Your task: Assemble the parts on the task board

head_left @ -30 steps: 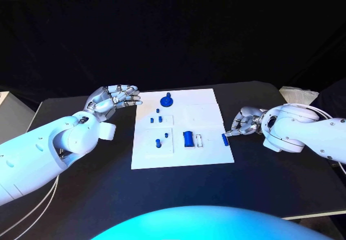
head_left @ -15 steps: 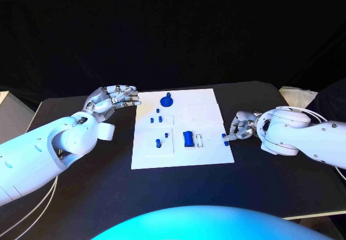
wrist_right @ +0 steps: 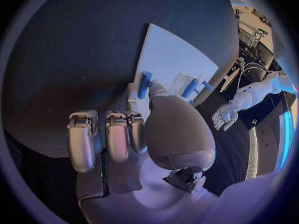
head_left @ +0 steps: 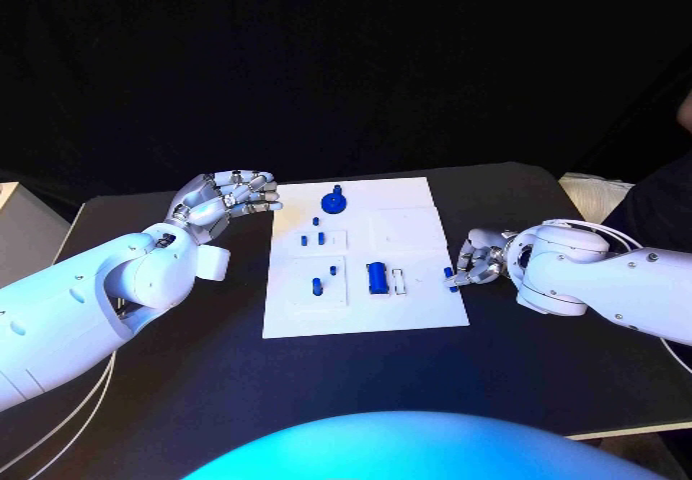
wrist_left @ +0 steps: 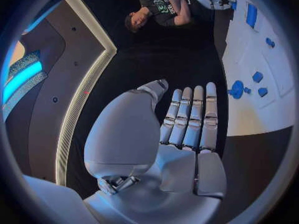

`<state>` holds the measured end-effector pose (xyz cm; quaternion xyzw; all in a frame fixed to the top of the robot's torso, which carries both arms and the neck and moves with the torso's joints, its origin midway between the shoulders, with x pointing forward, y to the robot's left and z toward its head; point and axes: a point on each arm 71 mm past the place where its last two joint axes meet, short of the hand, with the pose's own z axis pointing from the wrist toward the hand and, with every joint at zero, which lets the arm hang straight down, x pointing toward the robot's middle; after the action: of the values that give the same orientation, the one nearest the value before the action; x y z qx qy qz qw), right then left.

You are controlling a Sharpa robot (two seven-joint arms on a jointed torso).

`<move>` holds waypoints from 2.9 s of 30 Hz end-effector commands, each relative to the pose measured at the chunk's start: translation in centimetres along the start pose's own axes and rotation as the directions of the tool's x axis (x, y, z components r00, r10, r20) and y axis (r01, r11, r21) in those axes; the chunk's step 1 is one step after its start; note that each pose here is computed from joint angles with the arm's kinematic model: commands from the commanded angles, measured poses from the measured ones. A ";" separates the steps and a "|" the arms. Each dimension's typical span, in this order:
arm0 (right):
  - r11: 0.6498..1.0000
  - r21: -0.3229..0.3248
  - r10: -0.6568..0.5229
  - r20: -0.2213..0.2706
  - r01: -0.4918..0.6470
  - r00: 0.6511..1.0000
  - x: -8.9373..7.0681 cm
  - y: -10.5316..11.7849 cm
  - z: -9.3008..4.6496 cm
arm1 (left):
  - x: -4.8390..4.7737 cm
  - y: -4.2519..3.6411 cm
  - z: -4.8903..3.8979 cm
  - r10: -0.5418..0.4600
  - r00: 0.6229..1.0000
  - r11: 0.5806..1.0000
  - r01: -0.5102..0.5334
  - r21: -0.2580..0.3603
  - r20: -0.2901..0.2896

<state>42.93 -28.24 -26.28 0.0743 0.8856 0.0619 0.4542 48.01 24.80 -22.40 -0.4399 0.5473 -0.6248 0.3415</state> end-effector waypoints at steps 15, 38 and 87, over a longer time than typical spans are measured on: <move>1.000 -0.007 -0.003 0.041 0.003 0.999 0.1 0.6 0.3 | 0.10 0.01 -0.05 -0.006 1.000 1.000 0.006 0.003 -0.013; 0.986 -0.054 0.157 0.045 -0.155 0.987 0.0 2.2 -1.1 | 0.09 0.01 -0.08 -0.006 1.000 1.000 0.006 -0.001 -0.014; 0.981 -0.109 0.155 -0.044 -0.159 0.987 2.0 7.7 0.8 | 0.26 -0.01 -0.07 -0.008 1.000 1.000 0.008 -0.002 -0.021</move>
<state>43.01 -20.38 -26.91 0.1280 0.8772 0.1518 0.4372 47.93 24.79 -22.39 -0.4401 0.5500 -0.6236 0.3390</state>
